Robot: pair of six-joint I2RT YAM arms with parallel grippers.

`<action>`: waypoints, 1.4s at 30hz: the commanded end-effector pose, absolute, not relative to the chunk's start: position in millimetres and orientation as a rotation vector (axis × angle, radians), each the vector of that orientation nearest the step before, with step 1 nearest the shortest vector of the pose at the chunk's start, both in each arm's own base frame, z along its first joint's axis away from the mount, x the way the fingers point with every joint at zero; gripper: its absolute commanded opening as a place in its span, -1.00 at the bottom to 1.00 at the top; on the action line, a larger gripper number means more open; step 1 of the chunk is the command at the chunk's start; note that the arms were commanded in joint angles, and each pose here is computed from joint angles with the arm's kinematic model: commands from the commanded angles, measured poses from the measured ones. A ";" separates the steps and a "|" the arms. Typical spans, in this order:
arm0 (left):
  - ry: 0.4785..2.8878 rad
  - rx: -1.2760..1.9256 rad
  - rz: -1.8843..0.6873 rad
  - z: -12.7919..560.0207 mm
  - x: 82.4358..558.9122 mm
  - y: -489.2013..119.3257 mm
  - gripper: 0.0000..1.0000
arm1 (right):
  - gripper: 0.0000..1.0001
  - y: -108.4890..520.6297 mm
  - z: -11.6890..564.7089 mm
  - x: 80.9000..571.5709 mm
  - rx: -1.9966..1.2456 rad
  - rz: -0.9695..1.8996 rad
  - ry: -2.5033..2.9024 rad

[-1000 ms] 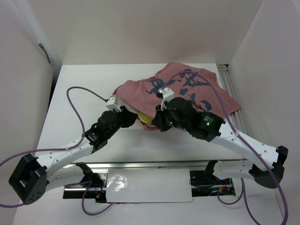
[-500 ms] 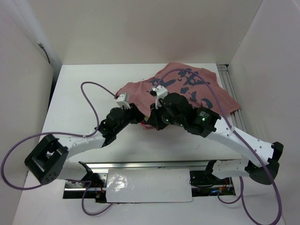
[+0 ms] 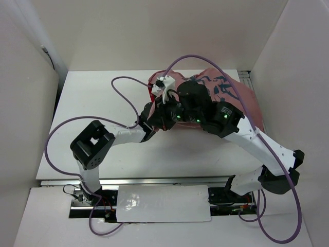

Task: Put the pillow into the pillowcase

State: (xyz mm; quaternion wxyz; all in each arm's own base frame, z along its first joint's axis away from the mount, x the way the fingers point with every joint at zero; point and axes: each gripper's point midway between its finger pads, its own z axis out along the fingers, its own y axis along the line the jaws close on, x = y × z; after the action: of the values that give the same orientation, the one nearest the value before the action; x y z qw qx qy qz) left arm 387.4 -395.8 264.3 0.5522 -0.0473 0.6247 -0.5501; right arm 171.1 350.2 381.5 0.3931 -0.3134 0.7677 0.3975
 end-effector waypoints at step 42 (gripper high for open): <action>2.291 -0.571 -0.707 80.9 408.7 -135.8 0.43 | -1.00 260.9 179.2 136.3 -0.619 0.624 2.432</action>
State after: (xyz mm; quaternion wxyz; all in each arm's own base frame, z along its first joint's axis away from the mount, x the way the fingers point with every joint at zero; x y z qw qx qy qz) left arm 390.0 -136.6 66.3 0.3182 -0.2364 0.8908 -0.2220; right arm 140.5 270.1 179.9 0.2714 -0.2405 0.9009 0.2383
